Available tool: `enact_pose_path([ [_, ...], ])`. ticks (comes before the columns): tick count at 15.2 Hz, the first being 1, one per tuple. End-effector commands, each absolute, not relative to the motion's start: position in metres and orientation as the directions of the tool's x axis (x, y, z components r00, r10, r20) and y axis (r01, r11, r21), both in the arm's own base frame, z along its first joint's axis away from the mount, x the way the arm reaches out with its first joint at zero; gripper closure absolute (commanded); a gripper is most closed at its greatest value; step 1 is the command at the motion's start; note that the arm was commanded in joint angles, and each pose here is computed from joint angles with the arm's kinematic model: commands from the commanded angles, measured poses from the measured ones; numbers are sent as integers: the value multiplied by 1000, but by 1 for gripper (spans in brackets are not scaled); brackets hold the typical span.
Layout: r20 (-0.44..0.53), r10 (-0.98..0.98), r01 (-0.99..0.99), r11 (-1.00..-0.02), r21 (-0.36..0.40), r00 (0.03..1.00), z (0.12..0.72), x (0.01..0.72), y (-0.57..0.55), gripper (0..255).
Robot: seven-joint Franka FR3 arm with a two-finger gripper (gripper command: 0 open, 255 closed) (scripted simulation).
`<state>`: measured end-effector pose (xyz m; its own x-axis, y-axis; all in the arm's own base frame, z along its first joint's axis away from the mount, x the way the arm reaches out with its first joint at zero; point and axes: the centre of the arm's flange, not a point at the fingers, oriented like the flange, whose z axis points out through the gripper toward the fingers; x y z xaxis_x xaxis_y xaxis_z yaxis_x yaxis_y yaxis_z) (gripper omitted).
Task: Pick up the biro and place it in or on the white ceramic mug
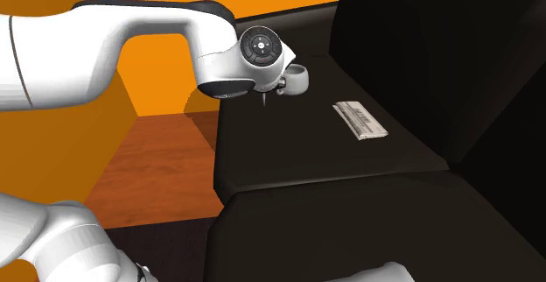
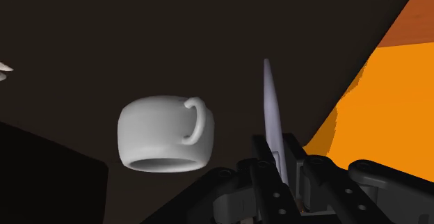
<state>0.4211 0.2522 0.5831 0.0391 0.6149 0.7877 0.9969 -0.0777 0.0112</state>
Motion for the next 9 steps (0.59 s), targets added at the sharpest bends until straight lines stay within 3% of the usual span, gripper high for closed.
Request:
enact_pose_path([
  [1,787,615,997,-78,11,39,594,420,253,255],
  [9,787,615,997,-78,11,39,636,420,253,255],
])
